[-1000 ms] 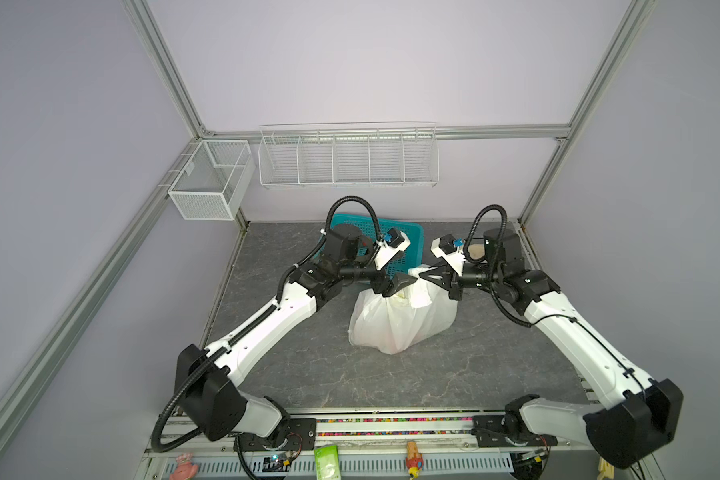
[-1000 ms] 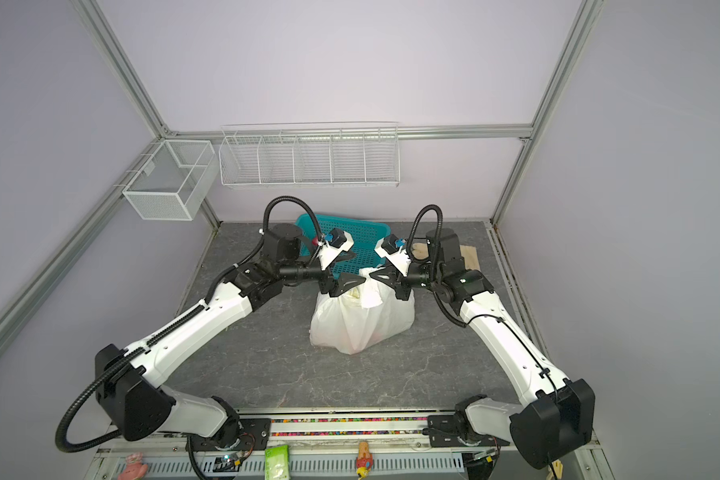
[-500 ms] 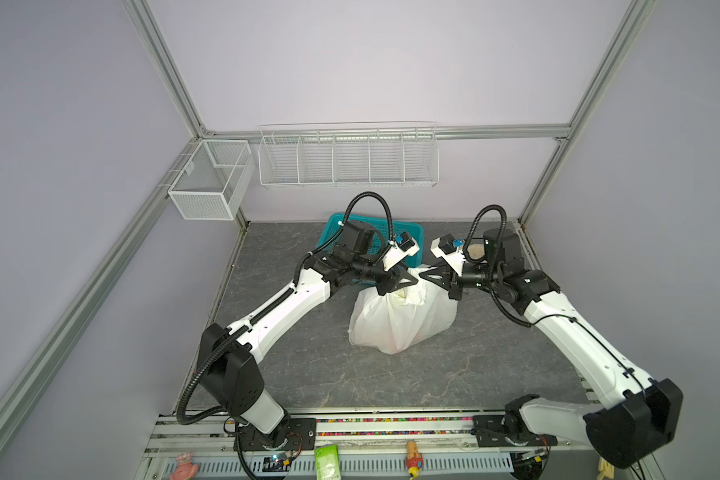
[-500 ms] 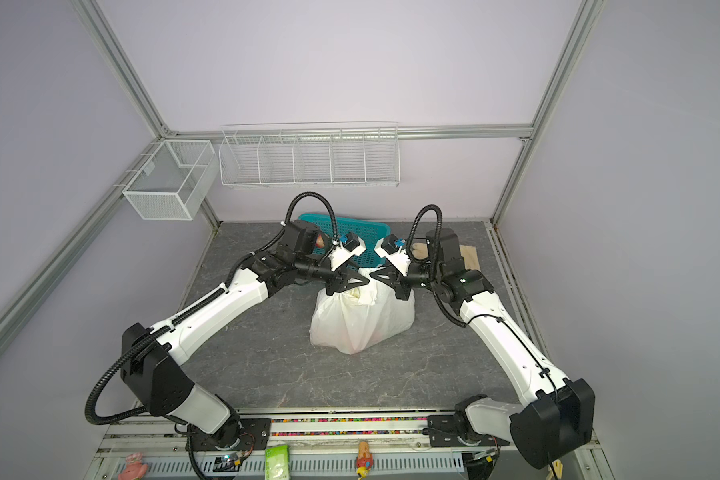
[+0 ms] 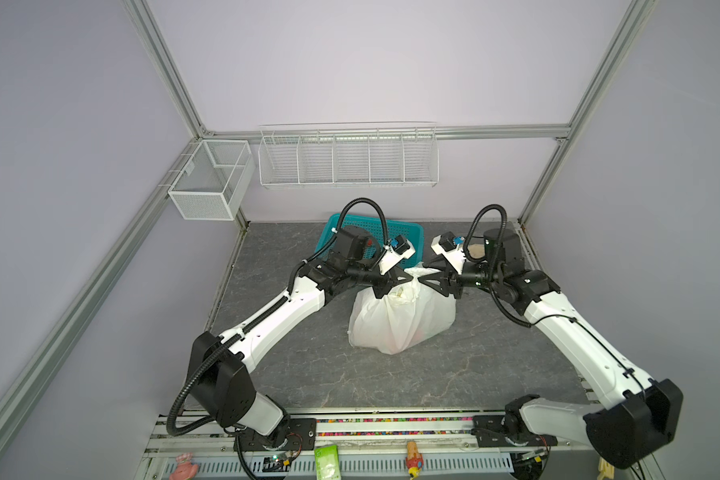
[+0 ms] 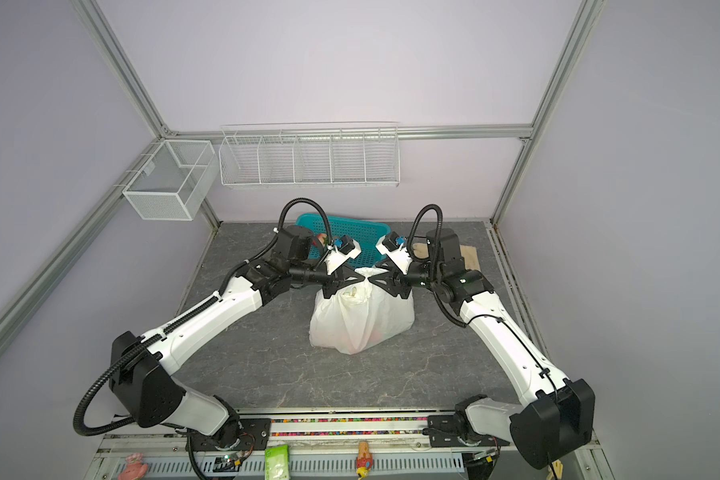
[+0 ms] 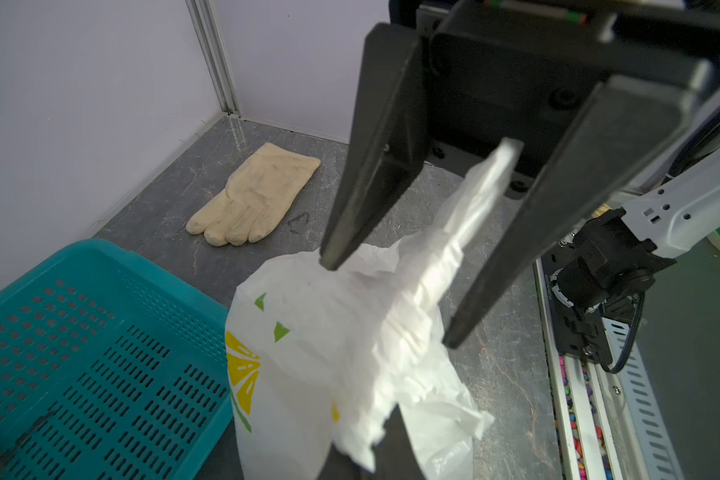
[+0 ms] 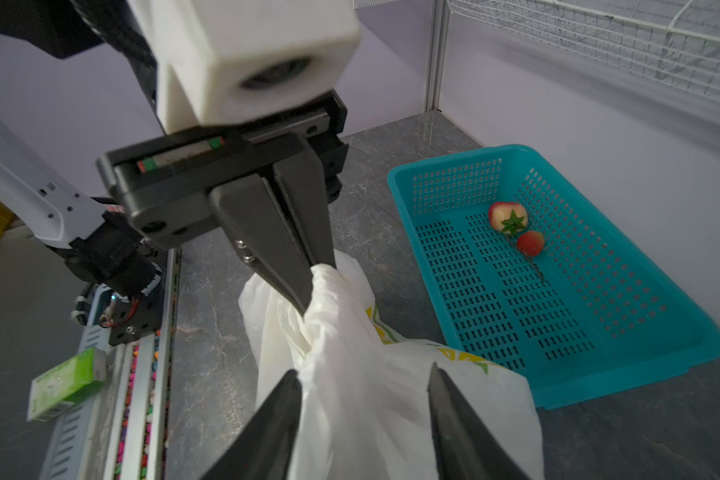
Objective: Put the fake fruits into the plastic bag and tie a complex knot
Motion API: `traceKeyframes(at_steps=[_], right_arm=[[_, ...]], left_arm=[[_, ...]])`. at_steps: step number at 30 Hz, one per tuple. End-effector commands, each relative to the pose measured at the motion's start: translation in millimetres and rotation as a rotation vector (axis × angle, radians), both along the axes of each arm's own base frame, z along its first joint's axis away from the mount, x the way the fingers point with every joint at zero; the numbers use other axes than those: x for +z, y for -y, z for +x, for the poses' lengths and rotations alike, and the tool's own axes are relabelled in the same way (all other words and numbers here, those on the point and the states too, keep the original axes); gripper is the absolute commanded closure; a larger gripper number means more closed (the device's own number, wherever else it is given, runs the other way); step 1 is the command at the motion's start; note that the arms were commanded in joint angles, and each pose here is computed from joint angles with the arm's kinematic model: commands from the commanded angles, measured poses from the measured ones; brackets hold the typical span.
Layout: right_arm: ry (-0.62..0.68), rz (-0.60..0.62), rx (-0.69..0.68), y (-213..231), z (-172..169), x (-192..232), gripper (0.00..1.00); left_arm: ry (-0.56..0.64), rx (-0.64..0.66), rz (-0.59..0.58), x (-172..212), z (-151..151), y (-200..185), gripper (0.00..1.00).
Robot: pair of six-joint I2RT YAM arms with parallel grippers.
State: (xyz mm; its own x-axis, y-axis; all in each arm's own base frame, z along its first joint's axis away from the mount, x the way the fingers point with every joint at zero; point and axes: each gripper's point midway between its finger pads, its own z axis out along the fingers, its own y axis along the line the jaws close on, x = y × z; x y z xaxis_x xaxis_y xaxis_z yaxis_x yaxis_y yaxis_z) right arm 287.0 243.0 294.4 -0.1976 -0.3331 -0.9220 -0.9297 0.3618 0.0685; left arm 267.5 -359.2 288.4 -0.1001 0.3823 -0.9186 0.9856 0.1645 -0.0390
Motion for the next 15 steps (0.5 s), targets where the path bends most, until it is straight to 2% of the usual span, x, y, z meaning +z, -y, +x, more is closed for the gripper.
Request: traceKeyframes(at_steps=[1,11,15], right_arm=[[-0.017,0.016,0.031,-2.9,-6.6,-8.1,0.40],[-0.030,0.021,0.085,-21.9,-6.9,-20.9,0.36],[-0.033,-0.012,0.073,-23.4,-0.4,-28.4,0.41]], left_arm=[[0.065,0.011,-0.061,20.7,1.8,-0.5,1.00],[0.053,0.009,-0.059,17.2,0.8,0.7,1.00],[0.056,0.002,-0.061,18.2,-0.7,1.0,1.00]])
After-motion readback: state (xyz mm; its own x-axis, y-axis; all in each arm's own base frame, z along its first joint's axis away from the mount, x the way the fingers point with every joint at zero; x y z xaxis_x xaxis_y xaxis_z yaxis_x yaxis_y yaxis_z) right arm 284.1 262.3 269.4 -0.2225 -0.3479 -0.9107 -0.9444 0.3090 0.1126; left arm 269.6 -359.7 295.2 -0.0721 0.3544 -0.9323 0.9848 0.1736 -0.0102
